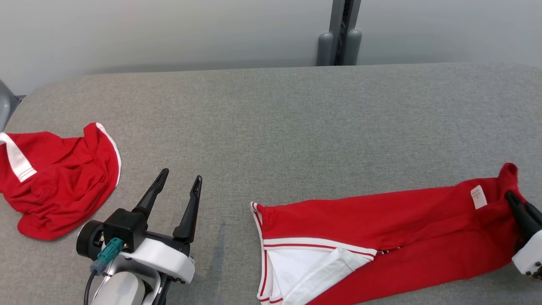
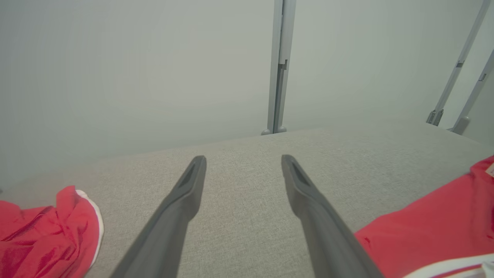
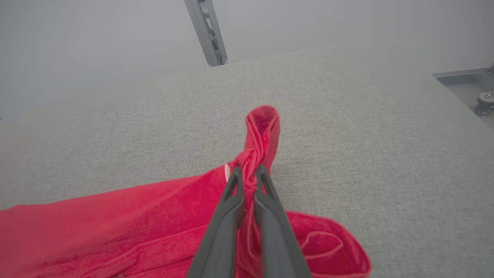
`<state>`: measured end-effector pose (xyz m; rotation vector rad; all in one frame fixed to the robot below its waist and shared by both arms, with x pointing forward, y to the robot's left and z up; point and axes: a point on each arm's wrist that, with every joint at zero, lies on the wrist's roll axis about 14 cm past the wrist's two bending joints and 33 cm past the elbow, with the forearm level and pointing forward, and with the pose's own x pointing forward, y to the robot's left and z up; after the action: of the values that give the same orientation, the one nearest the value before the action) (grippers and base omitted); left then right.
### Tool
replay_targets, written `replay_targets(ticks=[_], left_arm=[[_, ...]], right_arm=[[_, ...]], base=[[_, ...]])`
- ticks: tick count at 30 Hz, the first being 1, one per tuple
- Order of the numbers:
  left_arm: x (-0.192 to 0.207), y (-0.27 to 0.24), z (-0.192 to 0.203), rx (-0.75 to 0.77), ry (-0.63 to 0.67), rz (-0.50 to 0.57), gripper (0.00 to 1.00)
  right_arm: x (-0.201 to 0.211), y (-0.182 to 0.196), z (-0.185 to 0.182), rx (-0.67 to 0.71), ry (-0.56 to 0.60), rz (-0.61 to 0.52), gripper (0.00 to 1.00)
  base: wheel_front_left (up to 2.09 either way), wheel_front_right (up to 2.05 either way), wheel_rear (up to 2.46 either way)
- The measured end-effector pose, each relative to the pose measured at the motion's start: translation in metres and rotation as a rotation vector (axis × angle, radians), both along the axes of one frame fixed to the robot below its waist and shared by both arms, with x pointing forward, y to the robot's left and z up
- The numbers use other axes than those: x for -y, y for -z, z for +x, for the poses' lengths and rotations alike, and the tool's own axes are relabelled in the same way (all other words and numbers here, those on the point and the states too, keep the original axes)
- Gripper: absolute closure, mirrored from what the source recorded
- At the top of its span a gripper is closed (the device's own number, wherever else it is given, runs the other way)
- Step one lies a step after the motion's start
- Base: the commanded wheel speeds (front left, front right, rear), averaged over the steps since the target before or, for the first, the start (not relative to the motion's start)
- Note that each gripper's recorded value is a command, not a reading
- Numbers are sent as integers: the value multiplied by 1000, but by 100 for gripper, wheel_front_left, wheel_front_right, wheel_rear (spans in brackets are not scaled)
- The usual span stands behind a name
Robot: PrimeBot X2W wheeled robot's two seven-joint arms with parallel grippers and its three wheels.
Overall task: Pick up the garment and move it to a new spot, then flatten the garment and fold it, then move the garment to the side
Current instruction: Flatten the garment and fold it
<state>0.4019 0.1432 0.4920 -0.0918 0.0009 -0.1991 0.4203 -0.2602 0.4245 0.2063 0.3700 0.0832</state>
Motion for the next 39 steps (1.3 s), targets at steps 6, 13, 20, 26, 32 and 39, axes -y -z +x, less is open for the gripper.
replay_targets(ticks=[6,13,20,26,32,39], left_arm=[[9,-8,0,23,21,-11,0],[17,-14,-1,41,39,-25,0],[8,-13,-3,38,9,-36,0],[-12,-17,-1,50,-47,-39,0],[-24,-18,-2,55,-80,-38,0],[-33,-14,-4,45,-107,-44,0]], right_arm=[[-29,-21,-14,3,-84,74,100],[-69,-51,-27,18,-155,214,100],[-124,-61,-39,-13,-192,438,100],[-188,-80,-55,-57,-271,682,100],[-219,-87,-71,-106,-334,872,100],[-260,-80,-76,-151,-368,986,100]], base=[[0,0,0],[0,0,0],[0,0,0],[0,0,0],[0,0,0],[0,0,0]])
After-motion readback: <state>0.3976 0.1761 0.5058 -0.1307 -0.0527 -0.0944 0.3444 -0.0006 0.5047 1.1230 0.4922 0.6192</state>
